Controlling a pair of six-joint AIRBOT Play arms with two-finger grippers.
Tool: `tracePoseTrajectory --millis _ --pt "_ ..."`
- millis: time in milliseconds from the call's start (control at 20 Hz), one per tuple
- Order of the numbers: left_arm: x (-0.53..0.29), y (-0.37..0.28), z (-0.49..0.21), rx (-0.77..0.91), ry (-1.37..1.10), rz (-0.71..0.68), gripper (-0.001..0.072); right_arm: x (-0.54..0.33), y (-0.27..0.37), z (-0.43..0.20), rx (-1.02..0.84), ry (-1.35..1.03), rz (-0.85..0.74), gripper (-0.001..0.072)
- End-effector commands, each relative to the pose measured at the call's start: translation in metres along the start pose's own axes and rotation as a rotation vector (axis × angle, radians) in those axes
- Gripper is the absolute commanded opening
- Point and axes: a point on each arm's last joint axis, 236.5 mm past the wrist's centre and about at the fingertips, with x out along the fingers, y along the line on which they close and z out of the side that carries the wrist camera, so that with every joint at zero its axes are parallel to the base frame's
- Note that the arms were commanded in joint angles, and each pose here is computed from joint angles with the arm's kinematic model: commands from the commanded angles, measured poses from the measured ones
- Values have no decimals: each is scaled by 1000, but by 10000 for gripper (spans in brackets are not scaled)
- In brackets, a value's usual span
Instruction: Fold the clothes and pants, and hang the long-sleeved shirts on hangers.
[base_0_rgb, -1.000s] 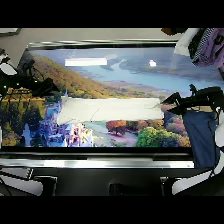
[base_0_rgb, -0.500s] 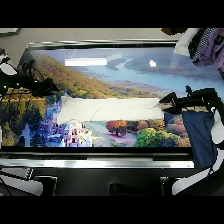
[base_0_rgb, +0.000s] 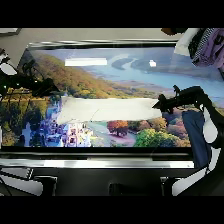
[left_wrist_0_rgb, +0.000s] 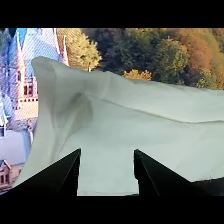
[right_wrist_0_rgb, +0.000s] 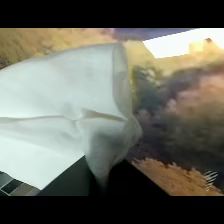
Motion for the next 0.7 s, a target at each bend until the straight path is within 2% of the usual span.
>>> tracePoseTrajectory --millis 0,50,300,500,650 --pt "4 -13 -4 0 13 -24 131 -30 10 -4 -41 -41 -70 34" --pt "10 -26 -6 11 19 -43 17 -43 12 -5 -57 -62 -103 34" --pt "79 -129 -44 40 120 -199 17 -116 31 -19 -122 -199 -244 34" --pt "157 -244 -104 37 168 -360 16 -155 52 -38 -127 -270 -262 34" --pt "199 -319 -156 -47 199 -490 16 -178 66 -48 -142 -329 -267 34"
